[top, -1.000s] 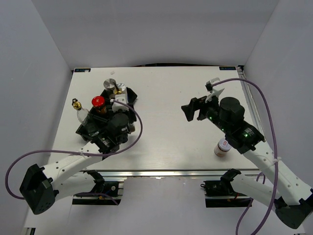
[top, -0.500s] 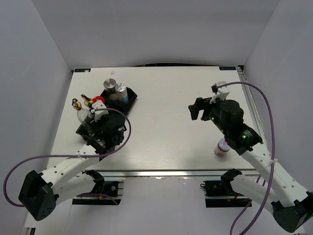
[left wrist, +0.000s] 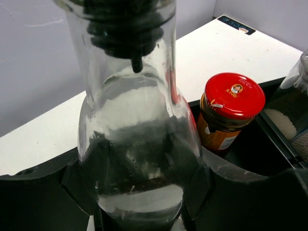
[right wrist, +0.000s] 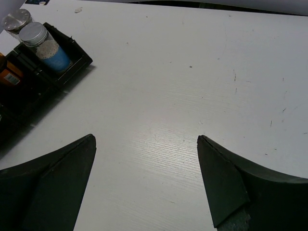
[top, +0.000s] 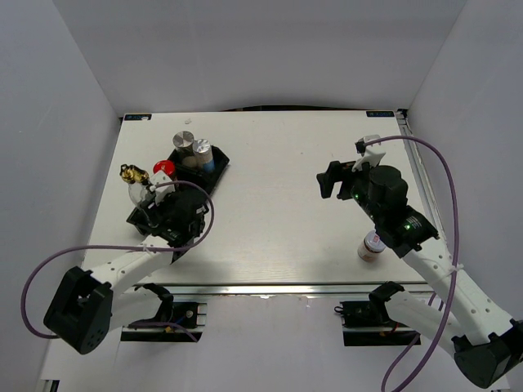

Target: Organize the condiment bottles

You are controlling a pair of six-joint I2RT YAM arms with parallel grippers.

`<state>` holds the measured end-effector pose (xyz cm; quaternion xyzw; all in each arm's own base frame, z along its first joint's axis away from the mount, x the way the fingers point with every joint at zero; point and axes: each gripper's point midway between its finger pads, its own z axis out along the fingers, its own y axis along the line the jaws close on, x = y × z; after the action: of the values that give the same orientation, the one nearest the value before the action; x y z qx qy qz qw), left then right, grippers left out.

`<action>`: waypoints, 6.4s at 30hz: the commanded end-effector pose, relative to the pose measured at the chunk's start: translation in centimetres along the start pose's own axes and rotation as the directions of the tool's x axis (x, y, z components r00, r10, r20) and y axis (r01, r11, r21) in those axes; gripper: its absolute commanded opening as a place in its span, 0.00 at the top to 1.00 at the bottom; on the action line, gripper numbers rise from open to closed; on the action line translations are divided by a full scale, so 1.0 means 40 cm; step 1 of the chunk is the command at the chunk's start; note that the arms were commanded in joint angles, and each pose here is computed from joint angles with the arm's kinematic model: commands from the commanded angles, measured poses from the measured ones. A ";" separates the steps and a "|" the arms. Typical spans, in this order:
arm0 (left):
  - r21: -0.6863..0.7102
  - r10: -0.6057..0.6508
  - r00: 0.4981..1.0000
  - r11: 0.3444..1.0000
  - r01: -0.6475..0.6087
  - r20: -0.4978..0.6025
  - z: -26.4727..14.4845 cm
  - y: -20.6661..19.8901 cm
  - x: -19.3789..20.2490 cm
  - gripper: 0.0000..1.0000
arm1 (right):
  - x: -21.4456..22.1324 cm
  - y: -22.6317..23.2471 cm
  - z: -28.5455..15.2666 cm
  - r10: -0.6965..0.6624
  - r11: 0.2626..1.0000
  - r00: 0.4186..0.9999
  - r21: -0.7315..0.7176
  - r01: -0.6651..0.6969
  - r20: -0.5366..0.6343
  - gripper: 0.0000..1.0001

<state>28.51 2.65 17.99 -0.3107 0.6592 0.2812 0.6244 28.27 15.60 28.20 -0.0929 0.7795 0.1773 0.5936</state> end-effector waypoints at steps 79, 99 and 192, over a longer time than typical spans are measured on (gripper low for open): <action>0.443 -0.357 0.915 0.800 0.404 -0.190 -0.124 -0.088 -0.486 0.02 | 0.504 -0.334 -0.205 0.619 0.664 0.698 0.716 -0.217 -0.362 0.11; 0.938 0.047 0.997 -0.338 0.077 -0.065 -0.617 -0.475 -0.406 0.02 | 0.364 -0.164 -0.103 0.335 0.941 0.775 0.225 -0.252 -0.536 0.84; 0.175 -0.103 0.994 0.979 0.108 -0.040 -0.092 -0.459 0.022 1.00 | -0.004 -0.106 -0.062 0.128 0.952 0.992 0.276 -0.129 0.021 0.11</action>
<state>40.48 -14.59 14.94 -0.2033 0.7336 0.1696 0.6259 26.99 10.74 27.01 0.0349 0.8175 0.0950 0.5670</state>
